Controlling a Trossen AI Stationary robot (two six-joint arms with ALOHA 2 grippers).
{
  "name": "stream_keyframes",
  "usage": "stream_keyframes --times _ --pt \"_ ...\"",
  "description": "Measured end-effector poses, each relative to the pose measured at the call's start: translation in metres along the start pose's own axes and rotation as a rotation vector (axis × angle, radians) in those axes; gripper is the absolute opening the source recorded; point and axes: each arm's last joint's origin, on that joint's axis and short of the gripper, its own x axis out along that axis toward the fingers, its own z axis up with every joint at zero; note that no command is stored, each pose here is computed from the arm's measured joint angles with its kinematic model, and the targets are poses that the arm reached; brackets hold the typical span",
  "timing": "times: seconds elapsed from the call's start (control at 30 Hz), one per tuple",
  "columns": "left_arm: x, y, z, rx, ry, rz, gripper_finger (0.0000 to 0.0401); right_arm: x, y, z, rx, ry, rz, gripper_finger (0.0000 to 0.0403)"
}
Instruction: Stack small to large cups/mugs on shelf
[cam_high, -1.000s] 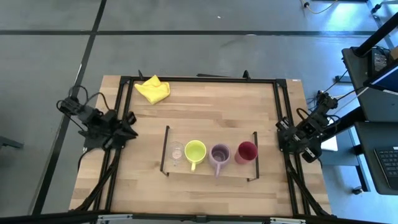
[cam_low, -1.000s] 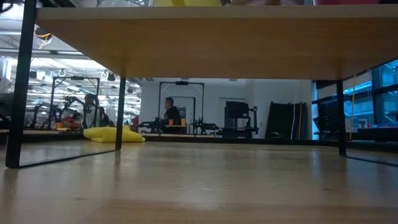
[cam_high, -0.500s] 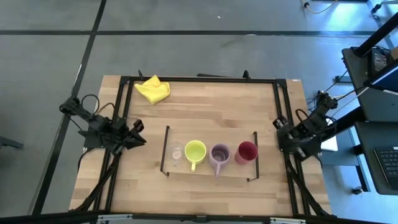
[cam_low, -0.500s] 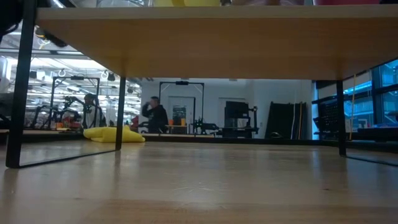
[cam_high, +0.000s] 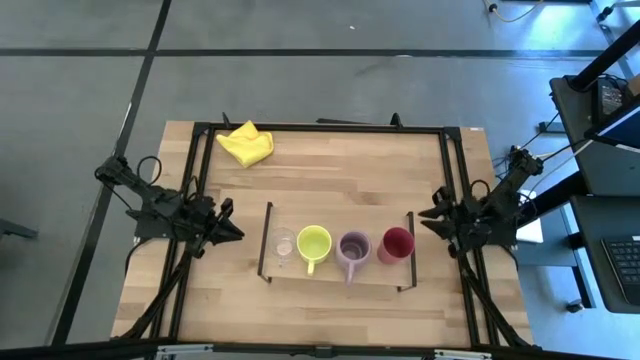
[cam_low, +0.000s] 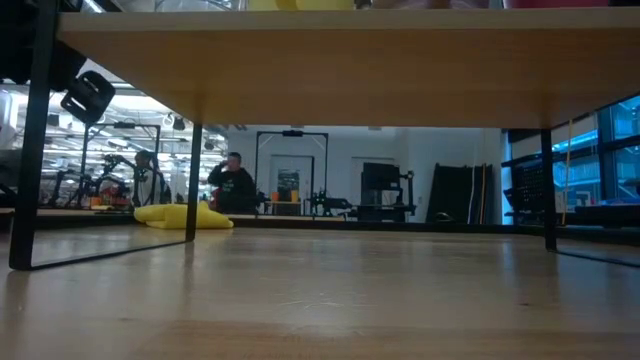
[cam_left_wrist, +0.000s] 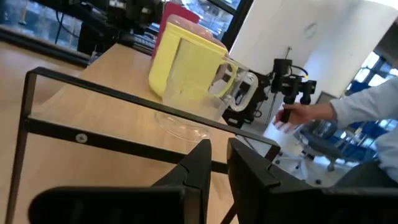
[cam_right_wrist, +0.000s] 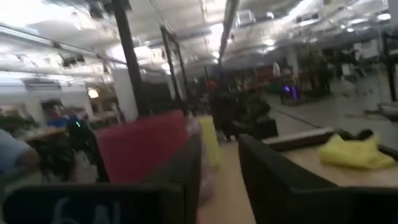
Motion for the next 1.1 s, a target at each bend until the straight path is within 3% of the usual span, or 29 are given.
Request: stream_keyframes --times 0.27,1.1 --pt "0.000 0.000 0.000 0.023 0.004 -0.006 0.0047 -0.001 -0.001 -0.018 -0.045 0.149 0.000 0.0108" --pt "0.000 0.000 0.000 0.023 0.004 -0.006 0.0047 -0.001 -0.001 -0.018 -0.064 0.154 0.003 0.0108"
